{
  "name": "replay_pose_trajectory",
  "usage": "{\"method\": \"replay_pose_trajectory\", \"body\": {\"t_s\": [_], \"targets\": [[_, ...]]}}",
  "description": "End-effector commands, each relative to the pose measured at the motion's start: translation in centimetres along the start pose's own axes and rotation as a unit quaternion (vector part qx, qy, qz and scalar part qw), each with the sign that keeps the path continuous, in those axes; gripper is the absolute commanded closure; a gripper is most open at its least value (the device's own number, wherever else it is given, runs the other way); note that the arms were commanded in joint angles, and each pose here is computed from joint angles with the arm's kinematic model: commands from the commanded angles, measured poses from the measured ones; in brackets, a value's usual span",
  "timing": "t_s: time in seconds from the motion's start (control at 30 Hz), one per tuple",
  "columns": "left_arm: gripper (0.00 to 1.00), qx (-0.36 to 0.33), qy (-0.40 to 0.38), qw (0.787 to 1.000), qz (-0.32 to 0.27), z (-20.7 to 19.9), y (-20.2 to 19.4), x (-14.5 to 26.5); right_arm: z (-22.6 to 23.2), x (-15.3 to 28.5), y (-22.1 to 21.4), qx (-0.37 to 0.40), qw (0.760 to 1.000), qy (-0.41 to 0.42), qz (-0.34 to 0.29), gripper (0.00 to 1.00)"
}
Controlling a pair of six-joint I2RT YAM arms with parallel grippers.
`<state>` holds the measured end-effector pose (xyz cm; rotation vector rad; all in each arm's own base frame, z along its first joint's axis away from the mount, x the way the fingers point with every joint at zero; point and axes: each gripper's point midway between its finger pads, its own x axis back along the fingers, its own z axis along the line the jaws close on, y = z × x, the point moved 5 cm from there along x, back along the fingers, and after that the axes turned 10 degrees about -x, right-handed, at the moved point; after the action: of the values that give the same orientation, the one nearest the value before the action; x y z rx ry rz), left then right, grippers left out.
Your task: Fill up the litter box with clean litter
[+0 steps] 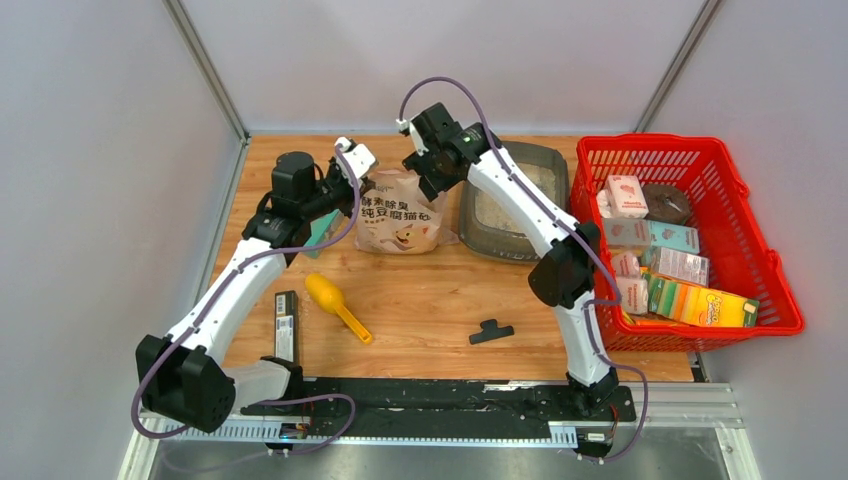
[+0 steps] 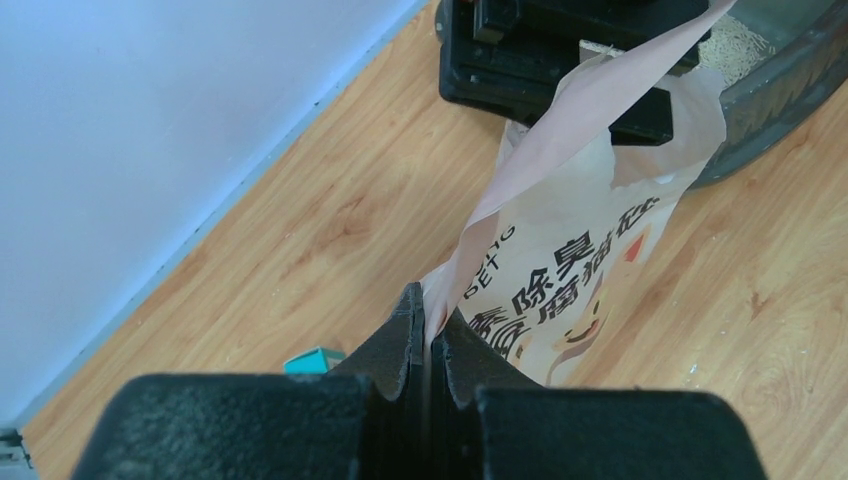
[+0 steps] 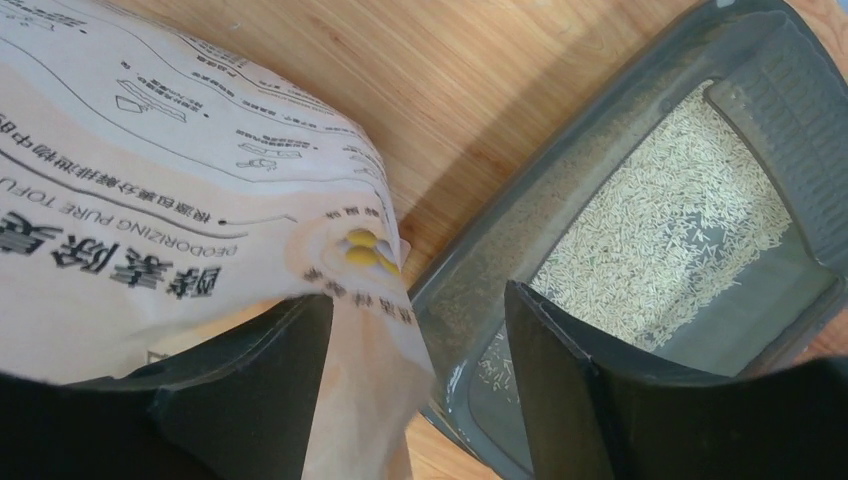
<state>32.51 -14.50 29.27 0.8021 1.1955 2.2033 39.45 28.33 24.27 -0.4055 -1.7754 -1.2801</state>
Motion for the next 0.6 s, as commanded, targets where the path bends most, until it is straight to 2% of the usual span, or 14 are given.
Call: {"method": "replay_pose_trajectory", "body": {"t_s": [0.0,0.13,0.2,0.23,0.3,0.43,0.57], "targets": [[0.99,-0.074,0.057,0.987,-0.131,3.6,7.4,1.0,-1.2,6.3,2.4,-0.013,0.997,0.001,-0.074,0.30],[0.96,-0.072,0.064,0.987,-0.130,3.9,7.5,0.7,-2.3,8.8,4.1,-0.006,0.992,-0.020,-0.123,0.30],[0.87,-0.071,0.069,0.987,-0.129,4.1,7.5,0.8,-2.4,9.9,4.6,-0.013,0.989,-0.013,-0.144,0.29],[0.79,-0.072,0.069,0.986,-0.130,4.1,7.6,0.8,-2.3,10.1,4.6,-0.018,0.989,-0.007,-0.146,0.29],[0.73,-0.069,0.066,0.987,-0.130,4.1,7.7,0.8,-1.7,10.2,4.6,-0.016,0.989,0.015,-0.147,0.27],[0.55,-0.065,0.057,0.988,-0.131,3.9,7.7,0.7,-1.8,9.3,4.5,-0.013,0.990,0.007,-0.139,0.27],[0.50,-0.065,0.059,0.988,-0.130,3.9,7.7,0.8,-1.6,8.2,4.4,-0.010,0.992,0.007,-0.129,0.26]]}}
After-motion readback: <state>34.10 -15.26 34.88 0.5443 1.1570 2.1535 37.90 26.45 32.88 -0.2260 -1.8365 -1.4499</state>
